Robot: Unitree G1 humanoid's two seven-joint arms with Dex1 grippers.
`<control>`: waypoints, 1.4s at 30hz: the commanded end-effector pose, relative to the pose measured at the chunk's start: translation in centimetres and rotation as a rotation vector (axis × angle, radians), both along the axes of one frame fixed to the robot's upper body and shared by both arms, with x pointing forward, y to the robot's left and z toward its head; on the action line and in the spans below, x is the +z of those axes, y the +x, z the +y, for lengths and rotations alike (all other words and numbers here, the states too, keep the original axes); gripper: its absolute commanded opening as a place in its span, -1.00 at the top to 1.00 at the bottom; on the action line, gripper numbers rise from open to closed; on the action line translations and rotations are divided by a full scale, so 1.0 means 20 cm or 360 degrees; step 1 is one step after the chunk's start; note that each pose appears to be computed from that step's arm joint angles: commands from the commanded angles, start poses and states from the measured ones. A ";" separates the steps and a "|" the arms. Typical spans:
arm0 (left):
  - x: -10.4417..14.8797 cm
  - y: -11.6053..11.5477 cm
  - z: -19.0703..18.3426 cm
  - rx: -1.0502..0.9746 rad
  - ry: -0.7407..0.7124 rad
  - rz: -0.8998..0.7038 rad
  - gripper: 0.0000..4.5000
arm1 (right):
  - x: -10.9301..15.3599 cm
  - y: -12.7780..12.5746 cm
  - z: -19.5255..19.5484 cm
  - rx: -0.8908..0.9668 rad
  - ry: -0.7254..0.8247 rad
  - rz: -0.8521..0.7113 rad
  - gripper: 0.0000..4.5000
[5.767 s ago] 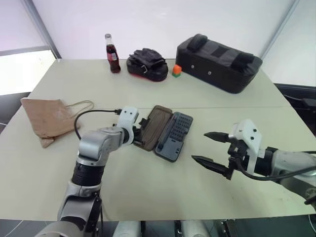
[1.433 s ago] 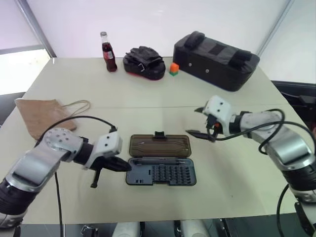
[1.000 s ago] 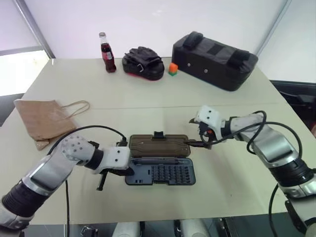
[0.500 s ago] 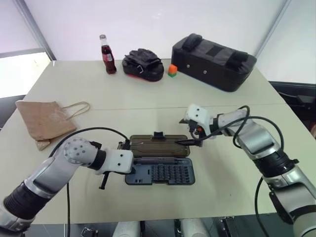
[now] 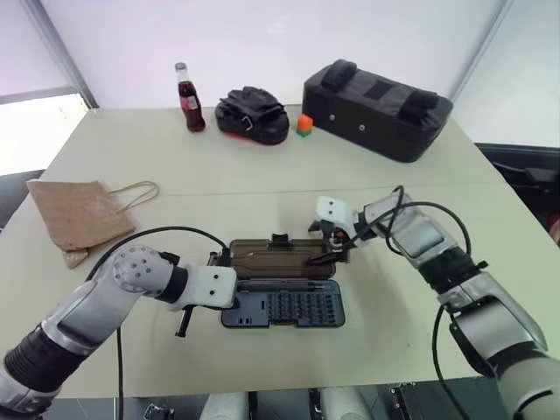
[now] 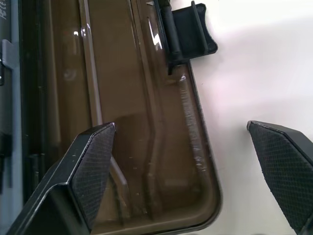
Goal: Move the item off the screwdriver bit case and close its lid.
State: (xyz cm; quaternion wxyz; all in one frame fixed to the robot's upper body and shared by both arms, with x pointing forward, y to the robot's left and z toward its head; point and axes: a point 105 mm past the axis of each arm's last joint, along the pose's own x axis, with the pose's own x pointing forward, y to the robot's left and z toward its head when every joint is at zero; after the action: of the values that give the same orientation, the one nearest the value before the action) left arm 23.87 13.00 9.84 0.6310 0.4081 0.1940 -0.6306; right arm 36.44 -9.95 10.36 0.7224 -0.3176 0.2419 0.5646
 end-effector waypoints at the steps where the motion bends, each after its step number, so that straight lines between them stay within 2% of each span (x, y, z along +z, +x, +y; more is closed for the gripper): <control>1: -0.09 -0.03 0.02 0.0042 0.0072 0.0127 1.00 | -0.03 0.02 -0.02 0.0016 -0.0048 0.0029 -0.77; 2: -0.09 -0.03 0.01 0.0042 0.0071 0.0129 1.00 | -0.04 0.02 -0.02 0.0027 -0.0055 0.0042 -0.62; 6: -0.10 -0.04 0.01 0.0046 0.0064 0.0128 1.00 | -0.08 0.02 -0.02 0.0084 -0.0083 0.0115 0.17; 8: -0.10 -0.04 0.00 0.0053 0.0053 0.0126 1.00 | -0.09 0.02 -0.02 0.0102 -0.0098 0.0122 0.63; 10: -0.10 -0.04 0.00 0.0064 0.0044 0.0125 1.00 | -0.10 0.02 -0.01 0.0120 -0.0100 0.0134 0.97; 18: -0.11 -0.06 0.00 0.0083 0.0027 0.0144 1.00 | -0.12 0.03 0.01 0.0177 -0.0129 0.0060 0.97; 23: -0.11 -0.06 0.00 0.0097 0.0022 0.0146 1.00 | -0.06 0.12 0.01 0.0193 -0.0234 -0.0276 0.97; 27: -0.12 -0.05 0.00 0.0115 0.0004 0.0154 1.00 | 0.07 0.17 0.01 0.0197 -0.0257 -0.0539 0.97; 33: -0.12 -0.03 -0.01 0.0119 -0.0007 0.0148 1.00 | 0.19 0.13 0.02 0.0163 -0.0181 -0.0661 0.97; 42: -0.09 0.03 -0.03 0.0115 -0.0041 0.0089 1.00 | 0.27 0.04 -0.05 0.0077 -0.0180 -0.0731 0.97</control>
State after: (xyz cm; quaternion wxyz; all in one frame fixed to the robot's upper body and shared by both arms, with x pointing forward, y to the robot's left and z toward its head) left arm 24.41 11.59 9.45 0.6551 0.3792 0.1834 -0.6272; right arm 36.53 -9.46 12.94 0.6950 -0.4747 0.1197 0.5266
